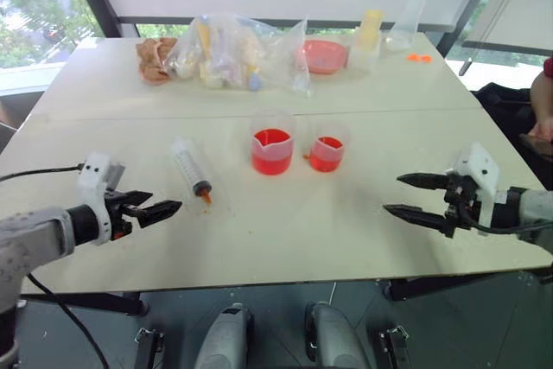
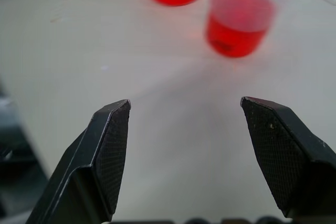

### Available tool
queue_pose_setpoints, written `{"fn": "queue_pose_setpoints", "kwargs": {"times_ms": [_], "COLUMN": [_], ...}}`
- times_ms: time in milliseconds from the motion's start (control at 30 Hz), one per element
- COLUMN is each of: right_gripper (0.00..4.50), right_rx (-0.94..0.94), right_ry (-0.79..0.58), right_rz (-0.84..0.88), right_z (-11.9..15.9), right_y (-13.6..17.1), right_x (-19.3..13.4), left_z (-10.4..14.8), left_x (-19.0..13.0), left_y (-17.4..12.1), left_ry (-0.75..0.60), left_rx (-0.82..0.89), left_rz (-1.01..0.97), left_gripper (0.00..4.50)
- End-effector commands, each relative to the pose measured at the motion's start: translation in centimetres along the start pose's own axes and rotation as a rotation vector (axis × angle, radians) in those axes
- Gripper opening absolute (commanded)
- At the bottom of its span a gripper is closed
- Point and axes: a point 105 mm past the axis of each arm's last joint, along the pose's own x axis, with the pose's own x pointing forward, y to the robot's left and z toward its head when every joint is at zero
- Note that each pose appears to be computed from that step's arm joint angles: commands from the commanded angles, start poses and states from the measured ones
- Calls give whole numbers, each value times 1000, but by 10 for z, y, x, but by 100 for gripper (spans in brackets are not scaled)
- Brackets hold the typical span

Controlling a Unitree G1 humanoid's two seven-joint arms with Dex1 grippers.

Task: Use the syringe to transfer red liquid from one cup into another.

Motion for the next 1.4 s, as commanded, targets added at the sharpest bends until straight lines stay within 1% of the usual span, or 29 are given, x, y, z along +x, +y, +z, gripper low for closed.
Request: {"fn": "queue_pose_setpoints", "kwargs": {"times_ms": [33,133,200,367,400,433,500,533,600,667,767,900,1000,1033,1133,1200,1300,1400], "right_gripper": [351,351,351,351,351,351,351,351,351,351,351,351,351,351,351,351,351,351], "right_rx": [-39,-46,-46,-46,-46,-48,-51,-55,-58,-61,-80,-161,-244,-274,-371,-425,-488,-542], "right_ry": [-21,-31,-34,-44,-44,-46,-52,-55,-58,-56,-51,-86,-97,-106,-135,-151,-174,-214], "right_rz": [46,42,40,40,40,38,33,28,22,21,22,51,80,97,134,151,179,232], "right_z": [12,12,12,12,12,12,13,14,15,15,16,34,46,52,71,81,92,104], "right_y": [9,10,10,10,10,10,9,8,7,7,7,9,12,14,18,19,25,39], "right_x": [2,7,8,13,14,15,16,17,18,19,19,20,22,22,24,26,30,30], "left_z": [4,10,11,13,12,5,-2,-3,-1,4,27,66,78,82,86,83,77,71], "left_x": [-5,-3,-2,4,5,7,10,11,12,13,15,29,41,48,71,86,97,103], "left_y": [4,-2,-6,-2,0,1,10,10,10,10,12,25,22,21,20,15,12,15], "left_ry": [14,-20,-19,-31,-27,18,63,67,48,56,42,-3,10,2,21,55,103,147], "left_rx": [46,55,63,66,80,103,164,150,115,53,-75,-213,-255,-306,-450,-514,-578,-639], "left_rz": [27,0,-16,12,31,56,143,136,120,104,107,184,185,190,265,313,392,491], "left_gripper": [446,446,446,446,446,446,446,446,446,446,446,446,446,446,446,446,446,446]}}
